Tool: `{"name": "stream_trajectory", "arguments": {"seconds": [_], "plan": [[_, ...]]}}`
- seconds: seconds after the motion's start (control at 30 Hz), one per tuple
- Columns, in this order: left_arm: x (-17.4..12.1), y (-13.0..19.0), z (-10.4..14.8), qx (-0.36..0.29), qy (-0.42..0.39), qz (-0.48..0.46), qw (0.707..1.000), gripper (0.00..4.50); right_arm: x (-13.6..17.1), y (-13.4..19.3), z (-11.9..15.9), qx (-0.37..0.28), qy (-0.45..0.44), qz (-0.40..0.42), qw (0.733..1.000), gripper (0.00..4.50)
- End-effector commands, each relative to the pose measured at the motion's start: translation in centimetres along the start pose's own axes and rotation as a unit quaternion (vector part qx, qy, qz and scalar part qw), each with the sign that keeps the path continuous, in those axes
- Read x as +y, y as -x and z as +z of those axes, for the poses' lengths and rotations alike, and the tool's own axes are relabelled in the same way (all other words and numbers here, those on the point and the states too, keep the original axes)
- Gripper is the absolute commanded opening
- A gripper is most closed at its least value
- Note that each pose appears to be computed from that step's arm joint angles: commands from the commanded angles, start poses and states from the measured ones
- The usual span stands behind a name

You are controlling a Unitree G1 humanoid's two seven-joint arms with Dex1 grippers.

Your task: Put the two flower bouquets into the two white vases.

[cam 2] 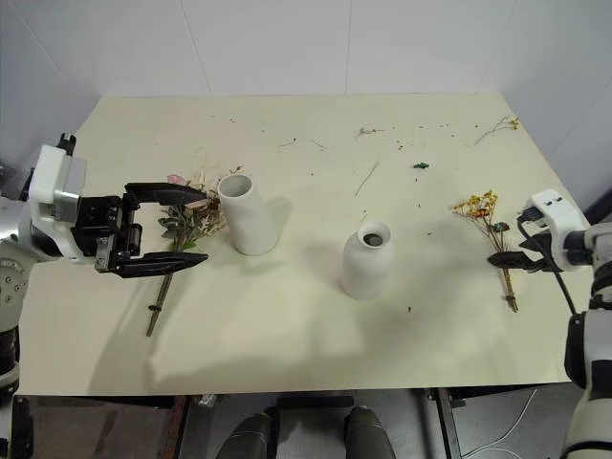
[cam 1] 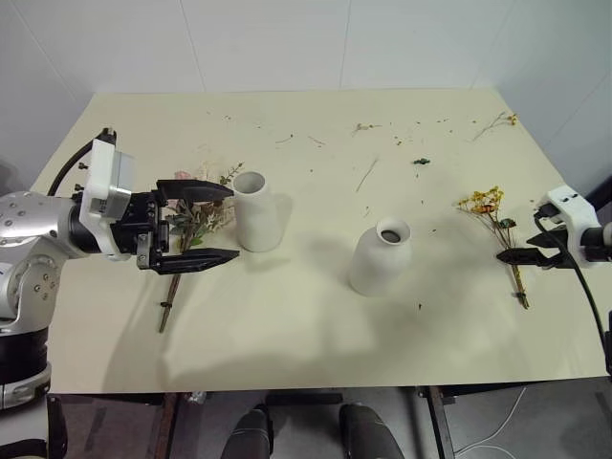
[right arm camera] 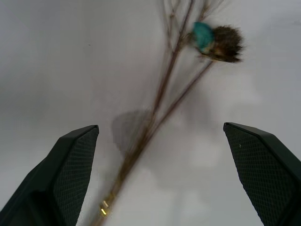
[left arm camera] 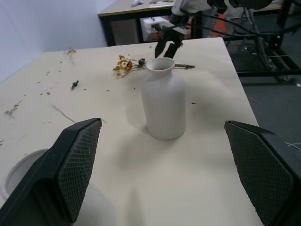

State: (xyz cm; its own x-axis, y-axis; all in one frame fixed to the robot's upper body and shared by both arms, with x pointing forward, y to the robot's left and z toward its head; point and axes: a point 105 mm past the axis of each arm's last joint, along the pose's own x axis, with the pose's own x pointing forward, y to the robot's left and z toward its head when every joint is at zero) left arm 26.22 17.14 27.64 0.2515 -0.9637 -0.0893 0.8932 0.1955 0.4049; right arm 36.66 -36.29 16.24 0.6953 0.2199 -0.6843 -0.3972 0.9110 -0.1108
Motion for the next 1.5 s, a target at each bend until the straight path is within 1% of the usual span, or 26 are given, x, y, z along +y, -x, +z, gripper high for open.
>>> {"name": "stream_trajectory", "arguments": {"seconds": [0.03,0.1,0.17,0.27,0.3,0.33,0.4,0.47,0.5,0.57,0.67,0.7,0.73,0.77,0.8,0.83,0.87,0.9,0.93,1.0,1.03,1.1,1.2,1.3,1.4,1.5], "plan": [[-0.4,0.8,1.5,-0.001,-0.027,0.016,0.999,4.5,-0.1,0.0,0.0,0.014,0.002,-0.007,1.0,4.32],[-0.5,1.1,1.7,0.003,-0.029,0.022,0.999,4.5,0.2,-0.6,-0.3,0.029,0.007,-0.009,1.0,3.87],[-0.6,1.3,1.8,0.005,-0.029,0.027,0.999,4.5,0.3,-0.8,0.0,0.027,0.007,-0.009,1.0,3.25],[-0.7,1.4,1.8,0.007,-0.029,0.03,0.999,4.5,0.3,-0.8,0.3,0.023,0.008,-0.01,1.0,2.17],[-0.7,1.5,1.8,0.008,-0.029,0.031,0.999,4.5,0.3,-0.9,0.3,0.022,0.009,-0.01,1.0,1.9],[-0.7,1.5,1.8,0.007,-0.029,0.033,0.999,4.5,0.3,-0.8,0.5,0.018,0.009,-0.011,1.0,1.44],[-0.6,1.5,1.7,0.007,-0.029,0.033,0.999,4.5,0.4,-0.8,0.7,0.012,0.009,-0.01,1.0,0.9],[-0.5,1.5,1.6,0.007,-0.028,0.034,0.999,4.5,0.2,-0.5,1.0,0.001,0.007,-0.013,1.0,0.19],[-0.4,1.5,1.6,0.004,-0.028,0.034,0.999,4.5,0.1,-0.3,1.4,-0.011,0.008,-0.013,1.0,0.02],[-0.2,1.4,1.4,0.002,-0.027,0.034,0.999,4.5,-0.1,0.2,2.3,-0.035,0.006,-0.016,0.999,0.02],[0.3,1.0,0.8,-0.011,-0.019,0.032,0.999,4.5,0.1,1.3,5.3,-0.129,-0.01,-0.003,0.992,0.02],[0.4,0.9,0.7,-0.015,-0.016,0.031,0.999,4.5,0.2,1.5,5.9,-0.15,-0.015,0.002,0.989,0.02],[0.6,0.7,0.4,-0.019,-0.012,0.03,0.999,4.5,0.7,2.0,7.7,-0.196,-0.019,0.02,0.98,0.02],[0.7,0.6,0.2,-0.022,-0.009,0.028,0.999,4.5,1.1,2.4,8.9,-0.226,-0.022,0.033,0.973,0.02],[0.9,0.5,0.0,-0.027,-0.004,0.027,0.999,4.5,1.7,3.3,10.8,-0.279,-0.007,0.048,0.959,0.02],[1.0,0.3,-0.4,-0.03,0.0,0.025,0.999,4.5,2.7,4.6,12.8,-0.347,0.009,0.071,0.935,0.02],[1.3,0.1,-0.7,-0.035,0.006,0.024,0.999,4.5,4.3,6.5,15.0,-0.429,0.039,0.091,0.898,0.02],[1.4,0.0,-0.9,-0.039,0.009,0.023,0.999,4.5,5.5,8.1,15.9,-0.482,0.059,0.103,0.868,0.02],[1.6,-0.1,-1.1,-0.041,0.011,0.023,0.999,4.5,6.3,9.1,16.2,-0.51,0.068,0.107,0.851,0.02],[2.0,-0.4,-1.4,-0.049,0.016,0.019,0.998,4.5,8.8,9.2,15.4,-0.512,0.06,0.125,0.848,0.02],[2.3,-0.5,-1.5,-0.053,0.019,0.019,0.998,4.5,10.1,9.4,15.2,-0.523,0.067,0.127,0.84,0.02],[2.7,-0.7,-1.8,-0.056,0.022,0.021,0.998,4.5,12.1,10.5,15.3,-0.552,0.063,0.139,0.82,0.02],[3.0,-0.6,-2.2,-0.061,0.029,0.03,0.997,4.5,15.1,12.7,15.6,-0.61,0.04,0.178,0.771,0.02],[3.3,-0.6,-2.5,-0.06,0.033,0.031,0.997,4.5,16.8,13.2,15.4,-0.631,0.026,0.202,0.749,0.02],[3.5,-0.5,-2.7,-0.059,0.035,0.035,0.997,4.5,18.0,13.0,14.9,-0.631,0.011,0.227,0.742,0.02],[3.5,-0.6,-2.6,-0.059,0.034,0.034,0.997,4.5,18.8,11.9,14.2,-0.615,0.006,0.239,0.751,0.02]]}}
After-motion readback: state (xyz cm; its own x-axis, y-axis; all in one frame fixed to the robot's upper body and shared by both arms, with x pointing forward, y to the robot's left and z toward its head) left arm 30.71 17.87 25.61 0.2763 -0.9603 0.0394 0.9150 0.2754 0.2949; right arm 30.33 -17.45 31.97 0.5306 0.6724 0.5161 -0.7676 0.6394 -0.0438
